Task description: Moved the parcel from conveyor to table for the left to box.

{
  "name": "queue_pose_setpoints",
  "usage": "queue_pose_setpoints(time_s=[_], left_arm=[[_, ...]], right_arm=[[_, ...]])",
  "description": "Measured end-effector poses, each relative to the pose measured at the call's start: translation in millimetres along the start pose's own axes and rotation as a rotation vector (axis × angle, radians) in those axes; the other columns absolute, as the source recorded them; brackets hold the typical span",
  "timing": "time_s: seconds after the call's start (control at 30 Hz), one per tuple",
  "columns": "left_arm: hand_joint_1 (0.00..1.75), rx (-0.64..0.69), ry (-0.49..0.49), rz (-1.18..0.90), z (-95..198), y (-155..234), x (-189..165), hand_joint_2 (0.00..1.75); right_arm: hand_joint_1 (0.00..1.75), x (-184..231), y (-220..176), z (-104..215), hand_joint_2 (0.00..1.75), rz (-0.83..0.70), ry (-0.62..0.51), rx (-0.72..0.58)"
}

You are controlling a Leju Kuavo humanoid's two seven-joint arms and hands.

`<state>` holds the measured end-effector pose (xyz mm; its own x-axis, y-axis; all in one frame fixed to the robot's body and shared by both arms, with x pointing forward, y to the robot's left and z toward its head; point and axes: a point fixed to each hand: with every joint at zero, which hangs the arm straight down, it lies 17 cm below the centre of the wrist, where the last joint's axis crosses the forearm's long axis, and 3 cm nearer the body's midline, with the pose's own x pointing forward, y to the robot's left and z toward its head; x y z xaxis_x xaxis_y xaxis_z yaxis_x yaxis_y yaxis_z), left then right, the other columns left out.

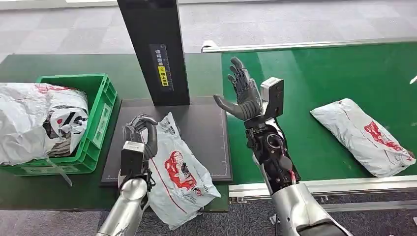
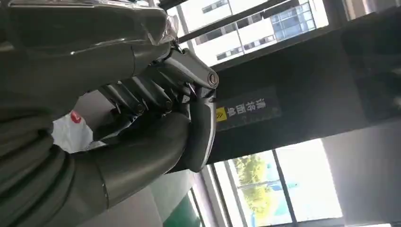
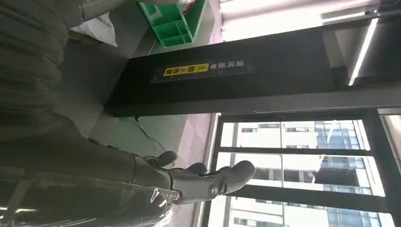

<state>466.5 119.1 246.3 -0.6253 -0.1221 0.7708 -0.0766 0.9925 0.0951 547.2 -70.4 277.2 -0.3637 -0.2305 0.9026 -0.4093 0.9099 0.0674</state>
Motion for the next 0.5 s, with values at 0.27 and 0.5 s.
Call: queue_pose_setpoints(time_s=[0.27,0.5], left_arm=[[1.71,0.191,0.017,0.052,-5,43,5,1.75],[0.0,0.273,-0.049,0.005,-8,71,32,1.75]], right_arm=[[0.0,-1,4,-2,1.75,-0.008,0.004,0.007],[0.0,-1,10,-7,1.75,-0.011,0.009,0.021]])
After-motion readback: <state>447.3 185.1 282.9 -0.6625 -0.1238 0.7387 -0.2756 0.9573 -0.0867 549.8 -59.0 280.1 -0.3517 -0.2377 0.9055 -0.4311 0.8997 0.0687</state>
